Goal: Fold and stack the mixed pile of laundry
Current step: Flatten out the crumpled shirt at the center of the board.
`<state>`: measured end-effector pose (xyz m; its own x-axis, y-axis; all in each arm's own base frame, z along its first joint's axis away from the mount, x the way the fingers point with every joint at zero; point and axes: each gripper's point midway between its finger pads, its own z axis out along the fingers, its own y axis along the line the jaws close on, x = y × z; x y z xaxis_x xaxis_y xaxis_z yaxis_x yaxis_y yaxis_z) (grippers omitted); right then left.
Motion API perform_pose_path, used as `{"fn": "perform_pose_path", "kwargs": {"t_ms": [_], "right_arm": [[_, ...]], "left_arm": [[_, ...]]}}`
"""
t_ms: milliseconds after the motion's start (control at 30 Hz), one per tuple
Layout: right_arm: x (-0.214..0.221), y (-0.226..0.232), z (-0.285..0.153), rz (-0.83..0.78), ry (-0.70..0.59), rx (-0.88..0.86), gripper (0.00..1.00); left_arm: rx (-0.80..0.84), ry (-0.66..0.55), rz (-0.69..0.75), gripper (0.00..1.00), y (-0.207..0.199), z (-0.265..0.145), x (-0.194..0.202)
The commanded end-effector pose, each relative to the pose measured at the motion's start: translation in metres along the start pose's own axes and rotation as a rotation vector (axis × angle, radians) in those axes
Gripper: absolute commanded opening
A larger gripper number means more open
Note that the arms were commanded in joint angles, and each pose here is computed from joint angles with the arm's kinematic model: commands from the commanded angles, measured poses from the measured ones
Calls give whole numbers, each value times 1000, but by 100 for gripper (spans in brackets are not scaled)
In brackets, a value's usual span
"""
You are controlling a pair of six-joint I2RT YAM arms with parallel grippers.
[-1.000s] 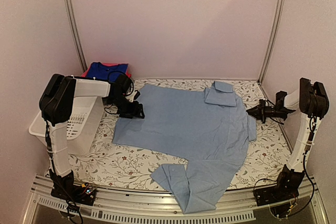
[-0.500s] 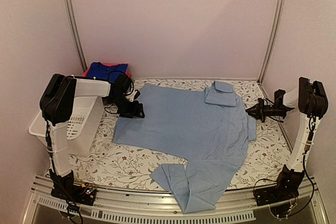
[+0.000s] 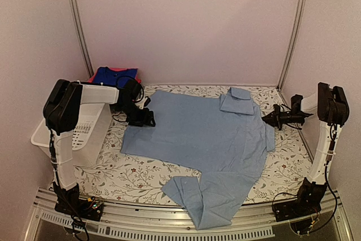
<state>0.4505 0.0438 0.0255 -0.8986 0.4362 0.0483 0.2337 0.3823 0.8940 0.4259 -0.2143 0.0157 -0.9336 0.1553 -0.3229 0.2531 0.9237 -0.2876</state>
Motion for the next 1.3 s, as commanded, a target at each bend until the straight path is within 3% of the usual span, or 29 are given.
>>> {"fn": "perform_pose_path", "kwargs": {"t_ms": [0,333,600,900,1100,1133,1167,1267], "right_arm": [[-3,-7,5,-11,9,46,0],[-34,-5,-48,-93,-184,278,0],[-45,-12,-43,-121,-196,340,0],[-120,3,-20,-232,-251,500,0],[-163,27,-11,-313,-288,513,1],[-165,33,-13,-324,-289,509,8],[-165,42,-16,-339,-297,502,23],[-157,73,-29,-385,-324,461,51]], "left_arm": [[-77,152,-57,70,34,29,44],[-61,177,-116,58,37,27,65],[-18,198,-110,56,22,28,76],[48,155,-134,66,-5,25,61],[46,-30,-121,90,-15,-16,14],[40,-65,-116,96,-16,-24,6],[40,-95,-115,99,-16,-31,1],[93,-217,-118,100,-23,-63,-19]]}}
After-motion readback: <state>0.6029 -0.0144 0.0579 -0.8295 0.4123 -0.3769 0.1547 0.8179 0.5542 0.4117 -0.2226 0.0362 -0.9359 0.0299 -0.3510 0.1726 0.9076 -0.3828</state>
